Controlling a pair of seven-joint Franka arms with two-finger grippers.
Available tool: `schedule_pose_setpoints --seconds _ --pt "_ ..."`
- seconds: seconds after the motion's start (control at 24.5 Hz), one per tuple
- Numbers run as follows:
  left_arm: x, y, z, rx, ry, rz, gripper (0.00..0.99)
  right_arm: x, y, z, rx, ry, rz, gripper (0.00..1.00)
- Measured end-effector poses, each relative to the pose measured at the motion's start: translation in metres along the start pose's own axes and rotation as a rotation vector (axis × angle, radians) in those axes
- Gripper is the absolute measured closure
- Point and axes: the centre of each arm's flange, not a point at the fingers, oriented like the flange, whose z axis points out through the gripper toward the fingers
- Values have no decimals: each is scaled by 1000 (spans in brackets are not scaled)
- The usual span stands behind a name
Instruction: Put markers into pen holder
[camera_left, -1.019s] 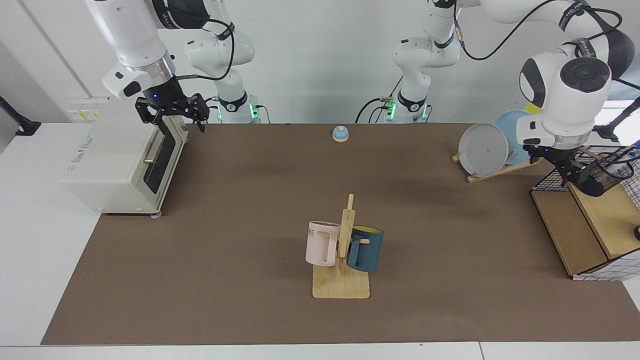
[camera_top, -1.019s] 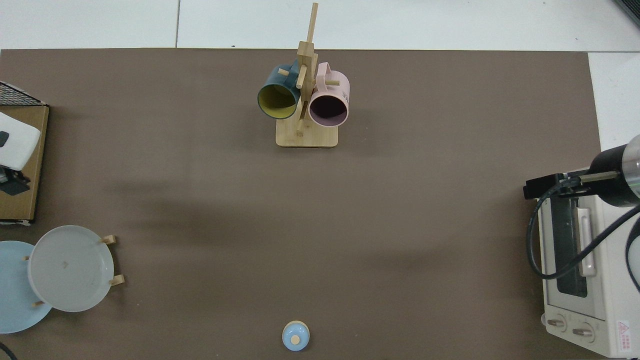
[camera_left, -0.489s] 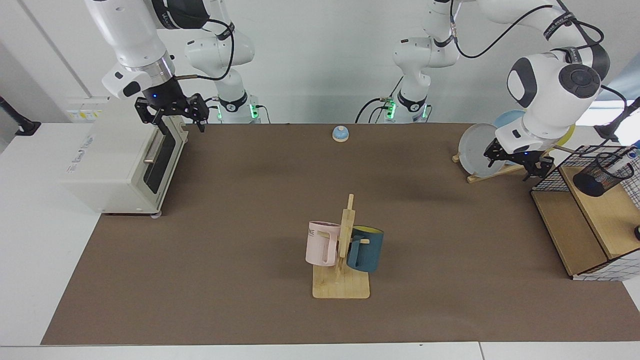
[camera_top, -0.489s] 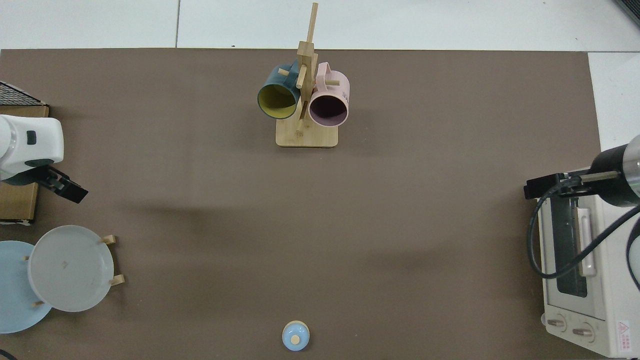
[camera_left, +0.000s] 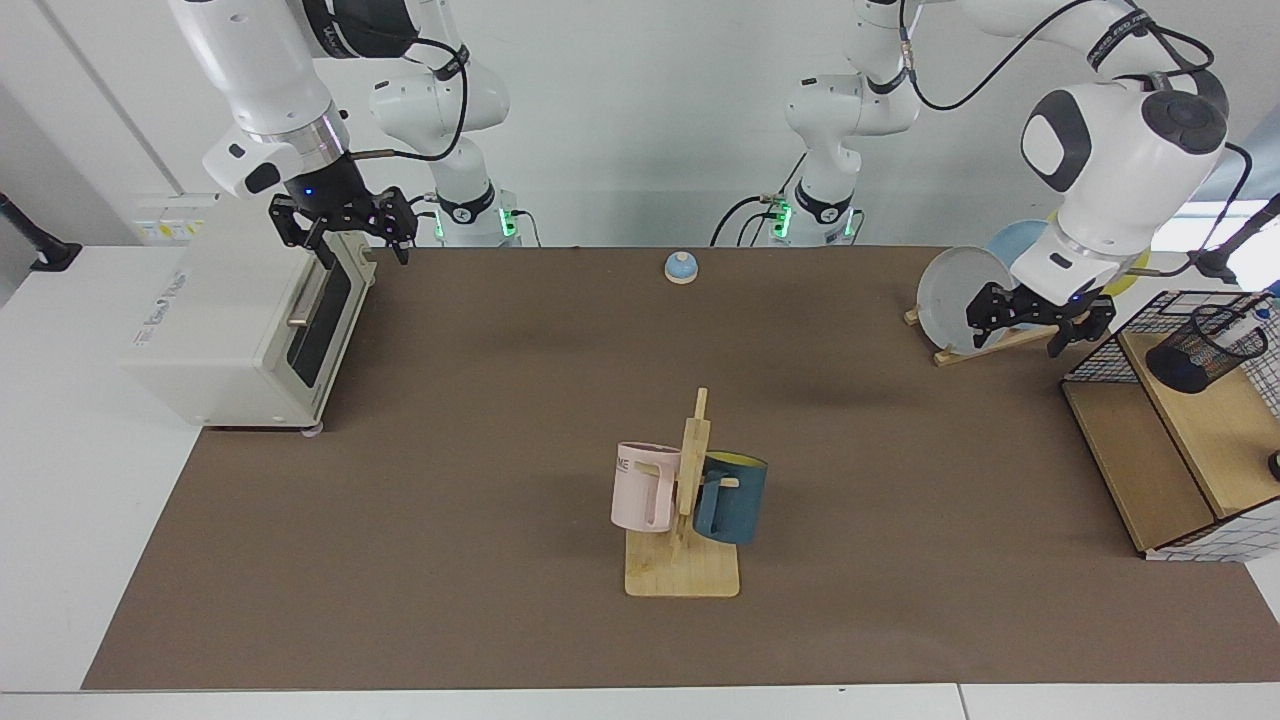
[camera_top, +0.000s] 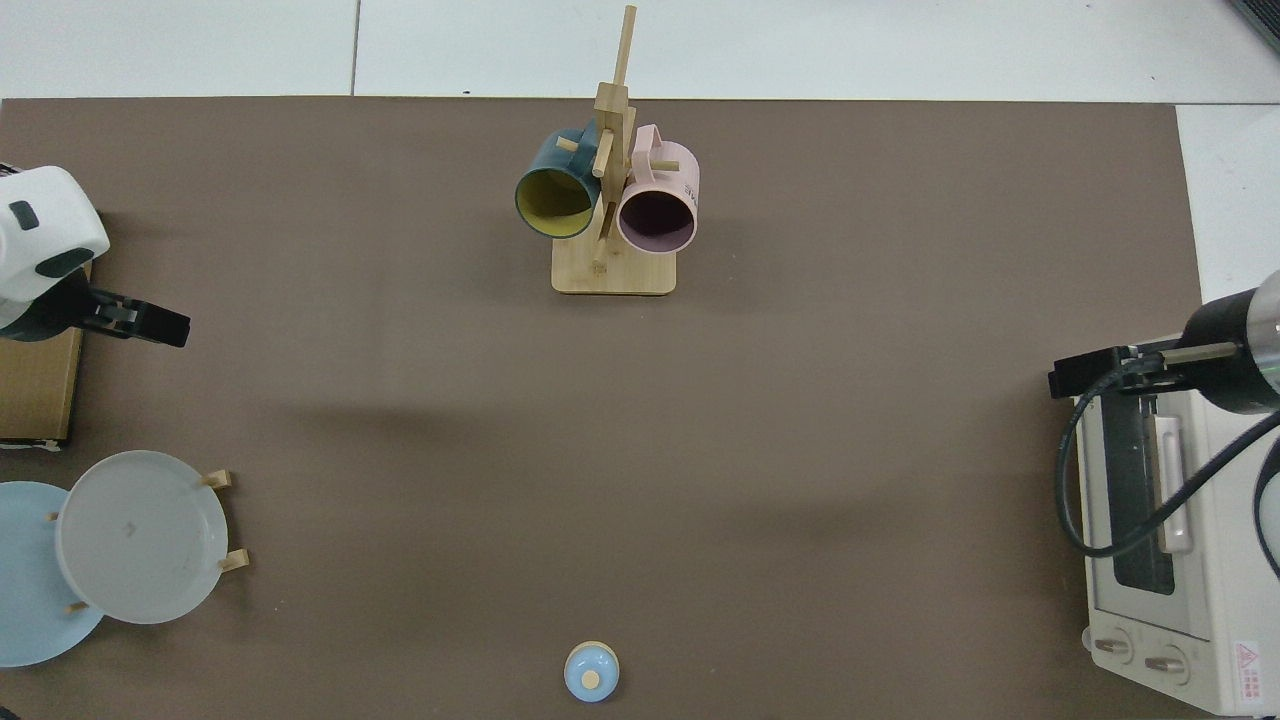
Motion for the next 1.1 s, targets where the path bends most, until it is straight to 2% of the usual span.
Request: schedule_pose_setpoints --seconds 0.2,0.49,1.1 --pt "-8 16 -48 -2 10 -27 0 0 0 0 0 0 0 0" --pt "-39 41 -100 -9 24 -24 0 0 2 0 0 0 4 0" --pt "-47 39 -96 -34 9 -54 0 0 4 0 0 0 7 0"
